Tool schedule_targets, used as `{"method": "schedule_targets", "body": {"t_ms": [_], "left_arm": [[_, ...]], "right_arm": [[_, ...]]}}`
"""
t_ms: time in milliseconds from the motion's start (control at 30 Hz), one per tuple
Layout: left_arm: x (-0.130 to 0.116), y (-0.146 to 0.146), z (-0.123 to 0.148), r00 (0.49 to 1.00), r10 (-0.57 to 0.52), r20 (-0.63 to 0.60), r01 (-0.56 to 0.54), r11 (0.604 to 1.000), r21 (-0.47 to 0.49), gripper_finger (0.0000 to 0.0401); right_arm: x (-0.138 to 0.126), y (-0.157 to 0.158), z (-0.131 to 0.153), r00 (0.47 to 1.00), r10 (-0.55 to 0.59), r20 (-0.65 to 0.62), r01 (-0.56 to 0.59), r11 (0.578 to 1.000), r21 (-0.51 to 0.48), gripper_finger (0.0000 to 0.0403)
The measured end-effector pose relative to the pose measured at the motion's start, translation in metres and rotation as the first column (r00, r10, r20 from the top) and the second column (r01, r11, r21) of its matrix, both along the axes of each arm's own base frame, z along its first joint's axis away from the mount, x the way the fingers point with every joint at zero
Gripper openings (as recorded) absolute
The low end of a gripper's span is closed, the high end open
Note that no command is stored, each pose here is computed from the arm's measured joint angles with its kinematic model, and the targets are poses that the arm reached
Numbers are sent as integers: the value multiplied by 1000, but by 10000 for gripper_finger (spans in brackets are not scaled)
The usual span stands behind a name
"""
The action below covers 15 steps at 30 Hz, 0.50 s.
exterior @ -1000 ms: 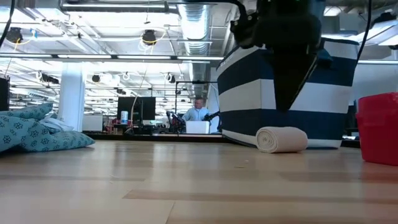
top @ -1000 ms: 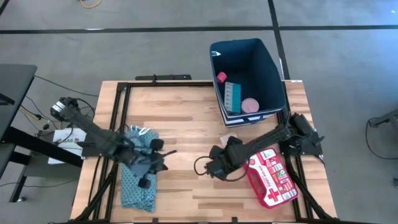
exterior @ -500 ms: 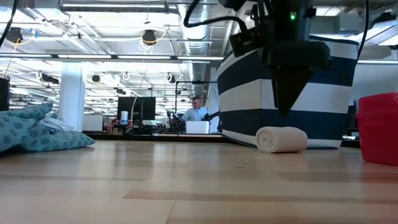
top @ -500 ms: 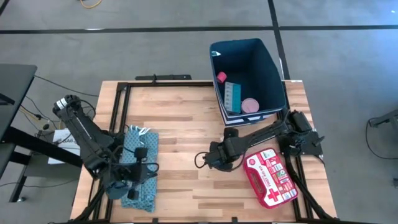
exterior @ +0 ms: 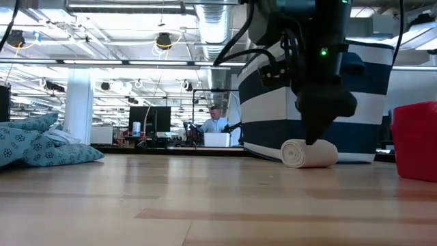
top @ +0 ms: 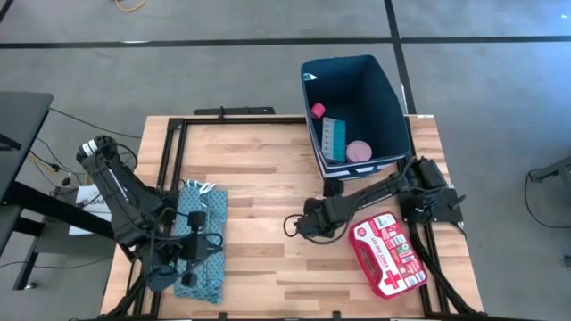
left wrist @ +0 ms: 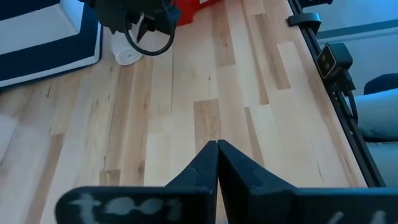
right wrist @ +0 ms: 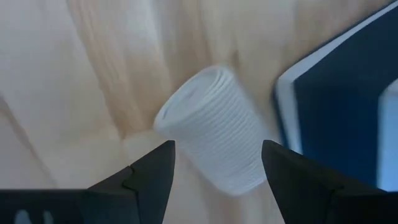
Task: Pick & place medical supplies in basket/bin
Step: Put the white bandage into the blue bin
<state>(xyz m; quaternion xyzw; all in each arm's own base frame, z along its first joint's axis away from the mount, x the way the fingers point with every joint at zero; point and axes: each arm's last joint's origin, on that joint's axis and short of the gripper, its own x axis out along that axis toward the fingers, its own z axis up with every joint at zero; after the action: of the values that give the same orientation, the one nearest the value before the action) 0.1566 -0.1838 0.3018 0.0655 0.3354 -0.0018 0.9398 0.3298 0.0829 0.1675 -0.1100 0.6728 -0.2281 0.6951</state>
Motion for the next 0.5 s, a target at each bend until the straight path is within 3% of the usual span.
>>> {"method": "schedule_targets", "body": {"t_ms": [100, 267, 500], "left_arm": [[0, 0, 0, 1000, -1, 0, 1, 1000, 0, 0], [0, 0, 0, 1000, -1, -3, 1, 1000, -3, 0], [0, 0, 0, 1000, -1, -4, 1, 1000, -4, 0]], "right_arm": [[0, -1, 1, 999, 52, -16, -52, 998, -35, 235], [1, -6, 0, 992, 101, -70, -98, 995, 35, 235], [8, -22, -2, 988, 136, -75, -132, 990, 56, 235]]}}
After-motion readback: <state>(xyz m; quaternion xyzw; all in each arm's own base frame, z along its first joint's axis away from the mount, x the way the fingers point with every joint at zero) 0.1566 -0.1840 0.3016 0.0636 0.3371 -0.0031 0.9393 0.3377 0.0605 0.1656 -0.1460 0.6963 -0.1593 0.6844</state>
